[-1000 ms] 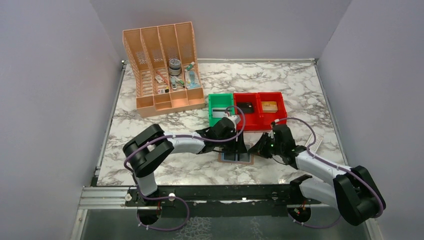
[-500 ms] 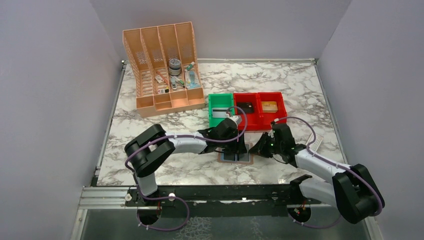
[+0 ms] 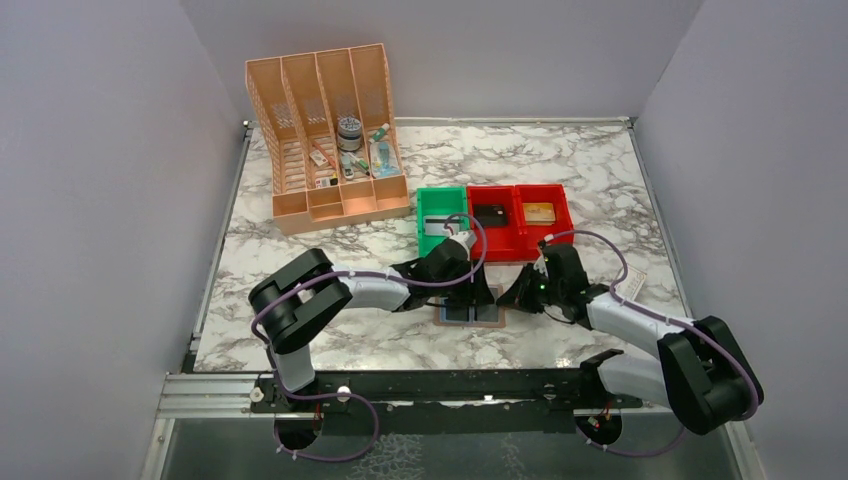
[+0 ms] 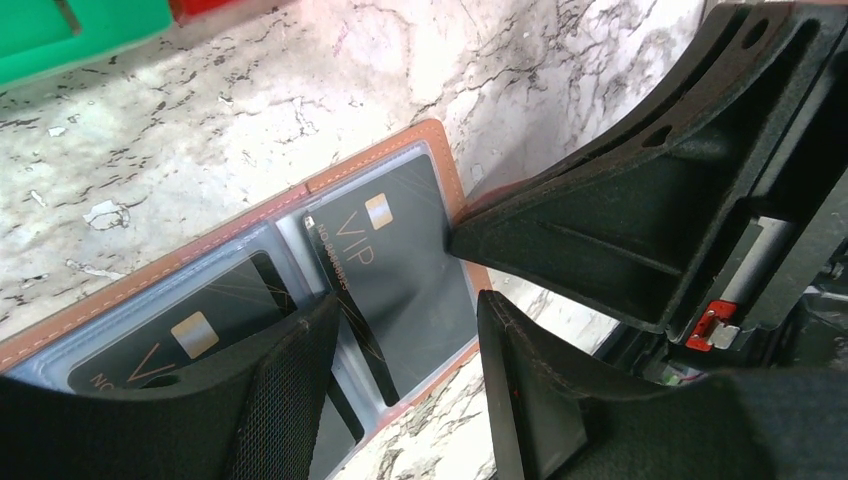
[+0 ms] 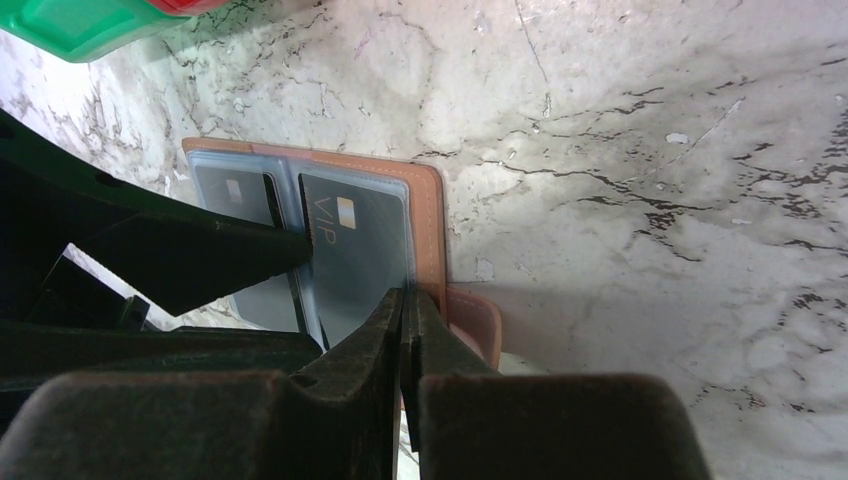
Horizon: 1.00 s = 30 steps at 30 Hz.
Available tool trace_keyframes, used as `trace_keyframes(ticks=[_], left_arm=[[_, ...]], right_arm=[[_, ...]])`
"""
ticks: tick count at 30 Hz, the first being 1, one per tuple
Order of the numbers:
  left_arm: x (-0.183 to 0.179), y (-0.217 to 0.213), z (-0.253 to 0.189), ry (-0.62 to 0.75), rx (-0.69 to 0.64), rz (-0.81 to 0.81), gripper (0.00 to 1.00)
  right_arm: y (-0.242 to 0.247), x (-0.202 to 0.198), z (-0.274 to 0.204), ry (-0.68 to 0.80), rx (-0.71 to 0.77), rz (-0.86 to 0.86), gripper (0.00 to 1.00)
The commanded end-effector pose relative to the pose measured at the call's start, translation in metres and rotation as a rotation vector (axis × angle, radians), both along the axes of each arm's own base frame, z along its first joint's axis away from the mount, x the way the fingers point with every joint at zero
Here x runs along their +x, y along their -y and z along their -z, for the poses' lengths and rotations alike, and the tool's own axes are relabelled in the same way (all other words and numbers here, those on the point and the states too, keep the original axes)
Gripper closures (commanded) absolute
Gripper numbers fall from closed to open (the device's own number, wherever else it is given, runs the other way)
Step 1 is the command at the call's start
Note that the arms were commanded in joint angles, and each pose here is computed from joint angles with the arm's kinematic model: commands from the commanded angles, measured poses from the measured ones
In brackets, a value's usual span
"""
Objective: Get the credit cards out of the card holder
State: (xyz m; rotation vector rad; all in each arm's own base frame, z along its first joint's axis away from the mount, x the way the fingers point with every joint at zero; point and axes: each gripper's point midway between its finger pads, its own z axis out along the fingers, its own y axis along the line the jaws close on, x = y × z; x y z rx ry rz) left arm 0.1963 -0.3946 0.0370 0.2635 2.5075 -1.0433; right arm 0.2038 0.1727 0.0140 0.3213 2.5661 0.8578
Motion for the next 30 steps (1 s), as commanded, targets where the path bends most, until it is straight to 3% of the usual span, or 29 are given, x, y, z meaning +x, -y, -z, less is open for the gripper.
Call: trace_keyframes(ticks=[1, 15, 30], left_arm=[[-0.015, -0.006, 0.026, -0.093, 0.008, -0.013, 0.44], [-0.009, 0.006, -0.007, -0.073, -0.106, -0.045, 0.54], [-0.008, 0.009, -0.030, -0.062, -0.186, -0.064, 0.73]], right_arm=[[0.014, -0.026, 0.032, -0.099, -0.089, -0.031, 0.96], [0.009, -0.029, 0.035, -0.112, -0.063, -0.058, 0.99], [0.004, -0.035, 0.041, -0.136, -0.032, -0.080, 0.99]])
